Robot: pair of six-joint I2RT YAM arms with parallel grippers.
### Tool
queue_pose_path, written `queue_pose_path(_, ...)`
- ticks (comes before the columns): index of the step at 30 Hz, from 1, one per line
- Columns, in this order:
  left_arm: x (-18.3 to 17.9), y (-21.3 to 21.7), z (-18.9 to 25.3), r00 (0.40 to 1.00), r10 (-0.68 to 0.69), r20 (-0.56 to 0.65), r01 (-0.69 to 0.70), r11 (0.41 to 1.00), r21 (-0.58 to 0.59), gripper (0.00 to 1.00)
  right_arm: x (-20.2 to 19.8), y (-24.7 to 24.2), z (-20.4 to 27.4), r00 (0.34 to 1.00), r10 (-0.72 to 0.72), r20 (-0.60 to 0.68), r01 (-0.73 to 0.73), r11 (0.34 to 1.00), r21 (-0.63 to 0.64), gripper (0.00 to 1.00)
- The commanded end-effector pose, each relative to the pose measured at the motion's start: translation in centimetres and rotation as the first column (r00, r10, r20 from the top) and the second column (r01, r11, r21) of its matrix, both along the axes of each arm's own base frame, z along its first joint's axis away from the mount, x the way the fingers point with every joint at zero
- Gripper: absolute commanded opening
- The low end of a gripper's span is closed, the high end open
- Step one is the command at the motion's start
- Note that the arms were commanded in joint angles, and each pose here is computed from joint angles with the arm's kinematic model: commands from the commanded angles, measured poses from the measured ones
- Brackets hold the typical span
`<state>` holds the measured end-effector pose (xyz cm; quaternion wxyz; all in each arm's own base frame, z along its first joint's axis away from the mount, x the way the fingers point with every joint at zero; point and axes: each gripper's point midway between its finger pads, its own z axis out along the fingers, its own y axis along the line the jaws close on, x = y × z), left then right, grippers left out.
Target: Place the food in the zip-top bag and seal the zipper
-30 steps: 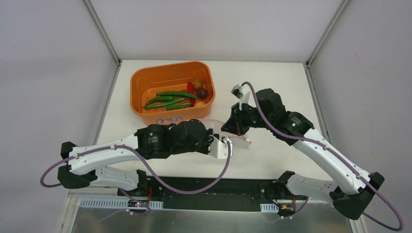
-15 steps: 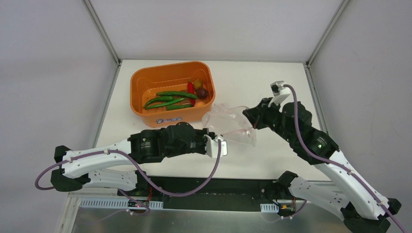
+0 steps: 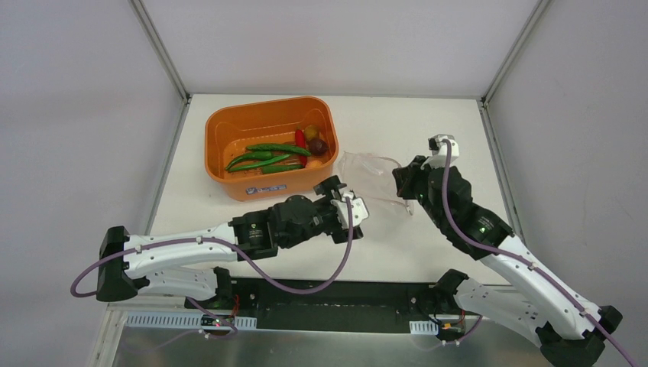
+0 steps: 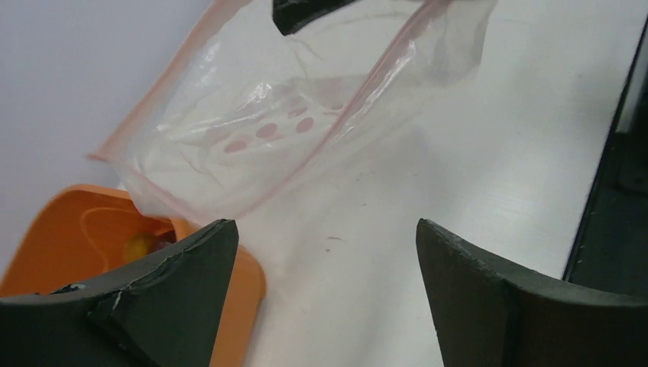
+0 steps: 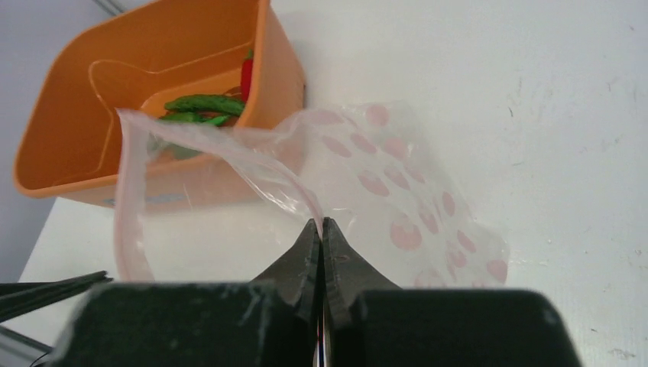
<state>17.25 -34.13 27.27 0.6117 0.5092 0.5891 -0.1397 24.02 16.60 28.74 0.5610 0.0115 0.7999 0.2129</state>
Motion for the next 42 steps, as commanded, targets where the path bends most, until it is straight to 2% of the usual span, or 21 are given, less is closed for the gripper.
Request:
queue_pose_path(1, -0.7, -0.5, 2.1, 0.982, -0.074, -0.173, 0.026, 0.964, -0.264, 0.9, 1.4, -0.7, 0.0, 0.992, -0.113, 0.061, 0.107, 0.989, 0.097, 0.0)
queue_pose_path(5, 0.0, 1.1, 2.5, 0.962, -0.059, -0.267, -0.045, 0.929, -0.366, 0.94, 1.8, -0.9, -1.9, 0.985, -0.171, 0.03, 0.164, 0.973, 0.16, 0.0)
queue_pose_path(9, 1.5, 3.8, 2.9, 0.929, 0.022, -0.37, -0.177, 0.903, -0.392, 0.96, 1.8, 0.0, -2.3, 0.989, -0.141, 0.033, 0.131, 0.97, 0.205, 0.0)
queue_pose_path(15, 4.5, 9.0, 2.6, 0.861, 0.245, -0.446, -0.417, 0.842, -0.342, 0.99, 1.8, 1.0, -3.1, 0.994, -0.112, 0.01, 0.107, 0.967, 0.232, 0.0)
queue_pose_path(18, 6.4, 12.3, 1.9, 0.797, 0.386, -0.464, -0.546, 0.79, -0.279, 0.99, 1.7, 1.0, -3.6, 0.993, -0.114, -0.002, 0.111, 0.965, 0.236, 0.0)
queue_pose_path(22, 9.2, 15.6, 1.3, 0.714, 0.495, -0.495, -0.653, 0.727, -0.215, 0.99, 1.5, 0.9, -4.0, 0.994, -0.113, -0.002, 0.11, 0.961, 0.253, 0.0)
queue_pose_path(24, 10.4, 15.8, 1.0, 0.71, 0.489, -0.507, -0.647, 0.738, -0.192, 0.99, 1.4, 0.9, -4.1, 0.994, -0.109, -0.001, 0.106, 0.96, 0.259, 0.0)
queue_pose_path(26, 11.0, 14.7, 0.5, 0.746, 0.413, -0.522, -0.566, 0.806, -0.172, 0.99, 1.3, 1.0, -4.1, 0.995, -0.101, -0.003, 0.098, 0.96, 0.263, 0.0)
queue_pose_path(29, 11.8, 13.3, -0.2, 0.762, 0.282, -0.583, -0.47, 0.86, -0.199, 0.99, 1.1, 1.2, -4.1, 0.996, -0.086, -0.011, 0.086, 0.962, 0.259, 0.0)
queue_pose_path(32, 13.0, 13.4, -2.0, 0.708, 0.253, -0.659, -0.475, 0.862, -0.179, 0.99, 0.9, 1.3, -4.3, 0.997, -0.074, -0.023, 0.077, 0.966, 0.248, 0.0)
queue_pose_path(36, 13.5, 14.1, -5.9, 0.624, 0.312, -0.716, -0.505, 0.861, -0.065, 0.99, 0.8, 1.2, -4.6, 0.997, -0.071, -0.035, 0.077, 0.971, 0.227, 0.0)
queue_pose_path(42, 12.4, 13.4, -8.7, 0.578, 0.276, -0.768, -0.457, 0.889, -0.025, 0.99, 0.8, 1.4, -4.9, 0.997, -0.064, -0.046, 0.072, 0.976, 0.203, 0.01)
